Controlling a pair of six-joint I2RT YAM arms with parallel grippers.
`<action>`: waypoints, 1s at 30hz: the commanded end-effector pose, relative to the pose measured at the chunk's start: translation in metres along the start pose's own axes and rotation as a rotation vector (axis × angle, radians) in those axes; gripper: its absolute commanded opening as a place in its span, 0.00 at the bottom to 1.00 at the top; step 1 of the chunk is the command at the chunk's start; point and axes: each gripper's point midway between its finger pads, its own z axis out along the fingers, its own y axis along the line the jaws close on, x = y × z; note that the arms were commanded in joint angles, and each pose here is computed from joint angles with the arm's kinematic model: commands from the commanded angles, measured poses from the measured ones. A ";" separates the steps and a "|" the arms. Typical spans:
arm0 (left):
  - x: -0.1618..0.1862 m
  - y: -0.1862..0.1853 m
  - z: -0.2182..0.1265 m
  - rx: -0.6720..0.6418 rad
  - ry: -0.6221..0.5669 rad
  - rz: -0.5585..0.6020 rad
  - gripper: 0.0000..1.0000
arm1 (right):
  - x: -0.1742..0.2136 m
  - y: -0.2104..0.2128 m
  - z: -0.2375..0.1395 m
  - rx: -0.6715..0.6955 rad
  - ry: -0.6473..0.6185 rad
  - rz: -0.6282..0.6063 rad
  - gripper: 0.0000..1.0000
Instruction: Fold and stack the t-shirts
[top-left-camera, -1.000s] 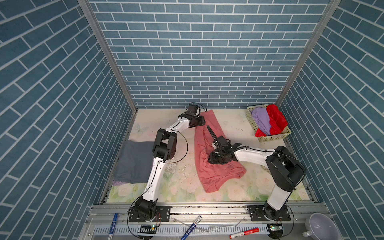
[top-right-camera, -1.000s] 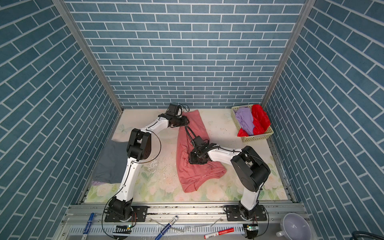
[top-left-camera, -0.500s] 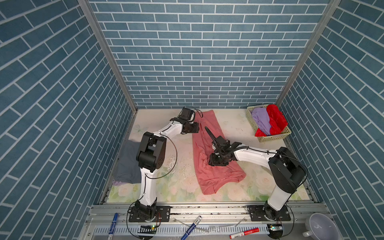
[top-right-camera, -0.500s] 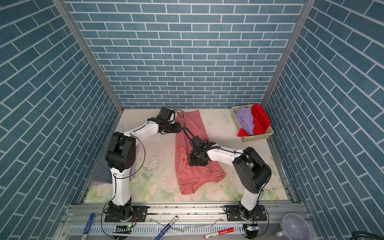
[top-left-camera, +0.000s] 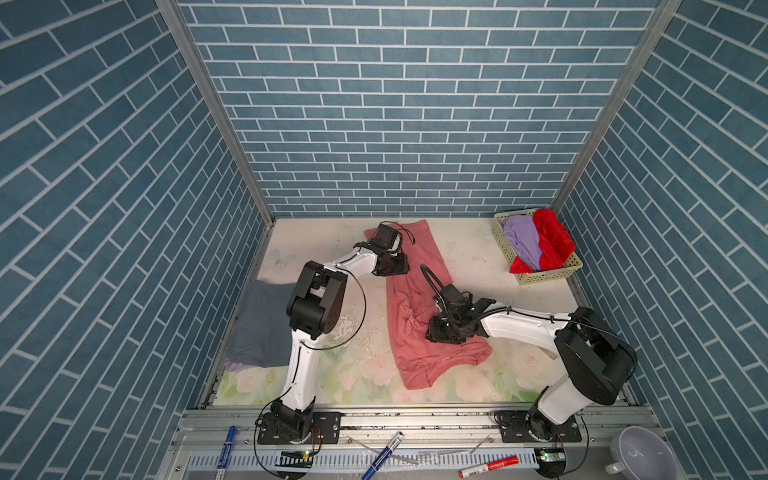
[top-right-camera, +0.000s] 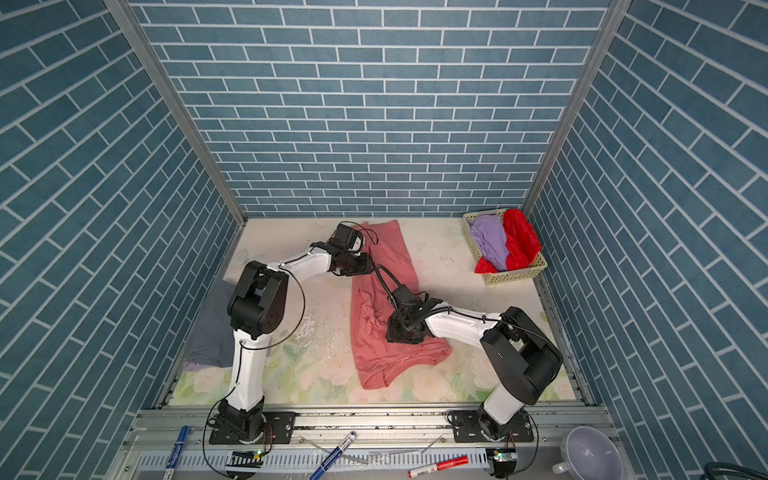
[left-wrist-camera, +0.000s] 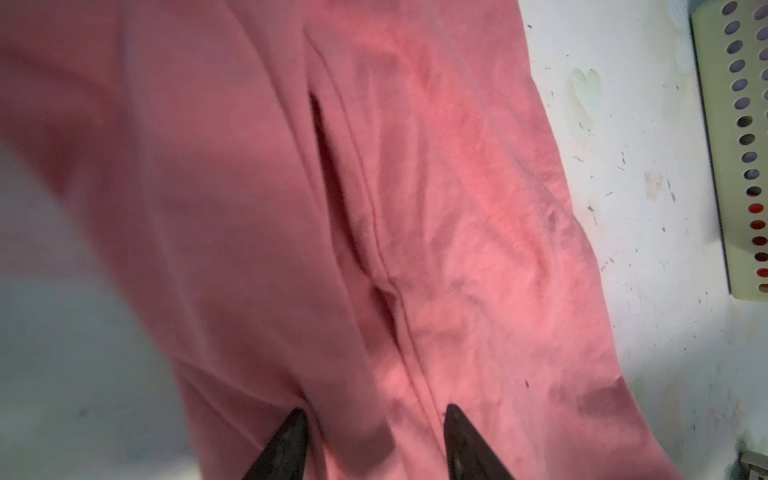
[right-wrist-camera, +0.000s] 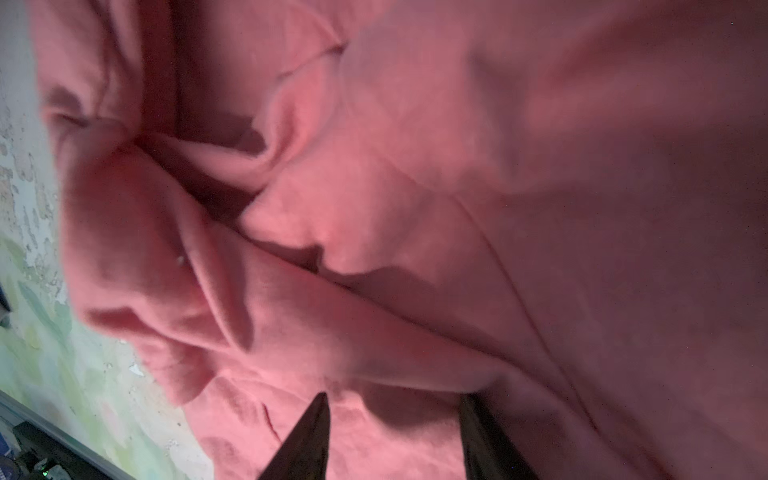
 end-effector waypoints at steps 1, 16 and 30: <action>-0.002 -0.001 0.021 0.004 0.017 -0.012 0.54 | 0.018 -0.002 0.018 0.014 0.040 0.027 0.49; -0.043 -0.003 0.002 -0.066 -0.036 0.102 0.55 | 0.008 0.028 0.004 0.041 0.023 -0.145 0.49; 0.101 0.022 -0.137 -0.071 0.041 0.005 0.59 | -0.022 0.002 -0.079 0.012 -0.202 -0.058 0.59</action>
